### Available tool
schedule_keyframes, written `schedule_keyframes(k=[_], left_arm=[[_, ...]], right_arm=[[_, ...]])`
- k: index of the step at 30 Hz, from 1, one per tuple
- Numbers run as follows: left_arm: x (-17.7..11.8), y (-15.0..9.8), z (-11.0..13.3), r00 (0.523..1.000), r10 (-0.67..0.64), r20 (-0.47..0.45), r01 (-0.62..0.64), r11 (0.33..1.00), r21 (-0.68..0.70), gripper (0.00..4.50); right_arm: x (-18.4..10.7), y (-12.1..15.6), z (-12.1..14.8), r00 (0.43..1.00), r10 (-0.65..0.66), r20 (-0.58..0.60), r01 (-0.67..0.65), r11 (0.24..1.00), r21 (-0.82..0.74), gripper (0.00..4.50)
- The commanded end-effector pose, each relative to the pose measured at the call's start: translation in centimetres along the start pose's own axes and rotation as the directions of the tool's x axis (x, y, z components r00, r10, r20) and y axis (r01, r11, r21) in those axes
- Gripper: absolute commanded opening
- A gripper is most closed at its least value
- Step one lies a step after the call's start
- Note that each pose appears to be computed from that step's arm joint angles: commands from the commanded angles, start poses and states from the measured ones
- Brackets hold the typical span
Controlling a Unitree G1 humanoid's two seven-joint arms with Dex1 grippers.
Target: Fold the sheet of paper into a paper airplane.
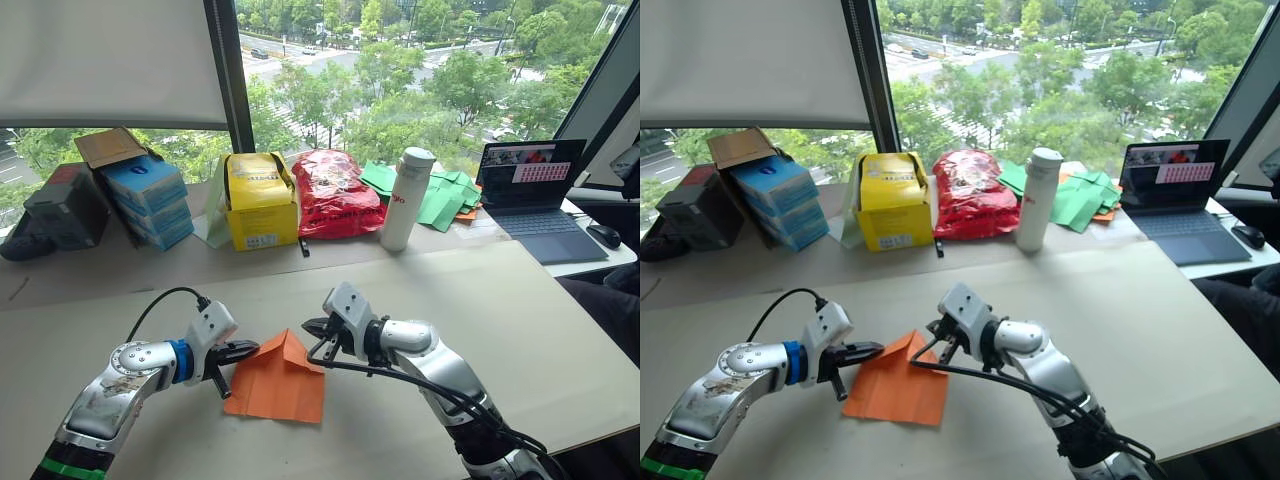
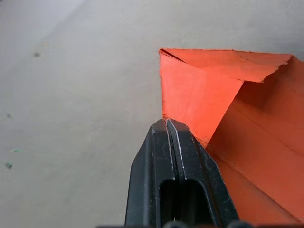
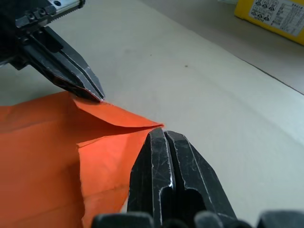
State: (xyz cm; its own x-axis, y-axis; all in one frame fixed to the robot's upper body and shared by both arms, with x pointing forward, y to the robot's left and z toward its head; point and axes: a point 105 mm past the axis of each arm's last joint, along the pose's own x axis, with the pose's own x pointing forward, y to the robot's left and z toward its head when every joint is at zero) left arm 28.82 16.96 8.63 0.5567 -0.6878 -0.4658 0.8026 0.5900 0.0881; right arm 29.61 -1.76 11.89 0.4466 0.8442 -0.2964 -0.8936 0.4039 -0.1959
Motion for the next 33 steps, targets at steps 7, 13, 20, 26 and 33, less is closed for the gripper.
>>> schedule_keyframes(k=[7,13,20,26,33], left_arm=[[0.8,-0.5,-0.6,0.998,-0.054,-0.035,0.056,0.996,0.063,0.04],[0.7,-1.0,-1.1,0.996,-0.068,-0.054,0.071,0.996,0.053,0.04],[0.3,-1.3,-1.0,0.994,-0.09,-0.067,0.094,0.994,0.047,0.04],[0.7,-1.1,-0.8,0.992,-0.105,-0.074,0.109,0.993,0.051,0.04],[1.2,-0.9,-0.7,0.99,-0.118,-0.08,0.123,0.991,0.06,0.04]], right_arm=[[-3.2,6.0,-1.6,0.944,0.325,-0.06,-0.328,0.943,-0.057,0.0],[-3.4,8.2,-2.1,0.922,0.378,-0.08,-0.383,0.921,-0.063,0.0],[-2.4,9.9,-2.4,0.917,0.38,-0.118,-0.392,0.915,-0.101,0.0],[-2.1,8.4,-3.8,0.967,0.185,-0.176,-0.206,0.972,-0.113,0.0],[-3.4,8.2,-4.1,0.979,0.082,-0.184,-0.098,0.992,-0.079,0.0]])
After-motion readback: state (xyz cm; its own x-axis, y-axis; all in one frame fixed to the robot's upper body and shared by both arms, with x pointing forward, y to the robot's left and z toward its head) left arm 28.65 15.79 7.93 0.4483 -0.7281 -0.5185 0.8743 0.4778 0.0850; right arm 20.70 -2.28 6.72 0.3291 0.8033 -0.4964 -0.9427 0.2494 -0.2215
